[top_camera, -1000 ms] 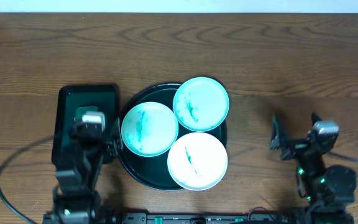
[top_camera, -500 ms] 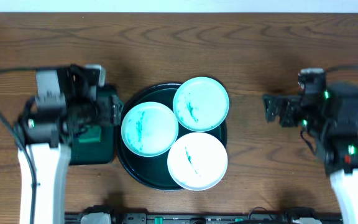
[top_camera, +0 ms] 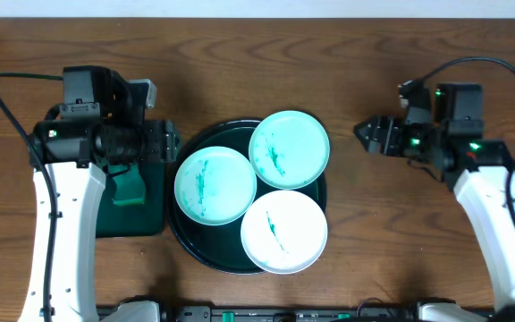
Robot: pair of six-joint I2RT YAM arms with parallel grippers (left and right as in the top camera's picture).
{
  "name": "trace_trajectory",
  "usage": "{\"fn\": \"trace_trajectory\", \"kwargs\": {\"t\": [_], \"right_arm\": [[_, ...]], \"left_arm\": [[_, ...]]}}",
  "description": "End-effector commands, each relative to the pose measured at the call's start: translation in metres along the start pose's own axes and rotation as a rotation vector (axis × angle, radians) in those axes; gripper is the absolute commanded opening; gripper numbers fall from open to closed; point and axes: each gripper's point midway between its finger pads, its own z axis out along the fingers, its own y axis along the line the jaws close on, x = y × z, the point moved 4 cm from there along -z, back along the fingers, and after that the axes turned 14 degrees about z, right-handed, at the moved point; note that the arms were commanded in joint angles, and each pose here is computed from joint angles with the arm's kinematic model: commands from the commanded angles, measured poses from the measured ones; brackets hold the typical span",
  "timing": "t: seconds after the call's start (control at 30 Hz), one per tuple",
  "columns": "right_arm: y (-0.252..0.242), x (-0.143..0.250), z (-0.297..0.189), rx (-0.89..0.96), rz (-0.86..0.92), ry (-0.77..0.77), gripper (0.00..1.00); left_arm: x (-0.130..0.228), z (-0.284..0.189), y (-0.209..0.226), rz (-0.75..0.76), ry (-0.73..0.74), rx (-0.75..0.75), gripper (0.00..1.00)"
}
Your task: Clean dirty plates on tray and stack at the side
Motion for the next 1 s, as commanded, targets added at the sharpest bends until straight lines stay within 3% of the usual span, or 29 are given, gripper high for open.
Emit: {"fn": "trace_trajectory", "kwargs": {"t": [0.0,0.1,0.23,0.33,0.53,0.97], "right_arm": [[0.029,0.011,0.019,-0.081,0.034,0.082,0.79],[0.052,0.022,0.041,-0.083,-0.001,0.135,0.79],[0.086,0.033,0.070,-0.030,-0.048,0.196,0.79],[0.109,0.044,0.091,0.006,-0.062,0.243,0.71],[0.129,0.082,0.138,0.094,-0.044,0.319,0.49],[0.112,0.155,0.181,0.308,-0.108,0.397,0.32]], "left_arm": [[-0.006,-0.005,-0.001,-0.006,-0.026,-0.002,0.75],[-0.008,-0.005,0.003,-0.021,-0.030,-0.023,0.75],[0.001,-0.007,0.035,-0.208,0.014,-0.245,0.75],[0.005,-0.009,0.050,-0.260,0.029,-0.333,0.75],[0.009,-0.003,0.061,-0.288,0.058,-0.349,0.75],[0.016,0.032,0.073,-0.310,0.176,-0.330,0.75]]}}
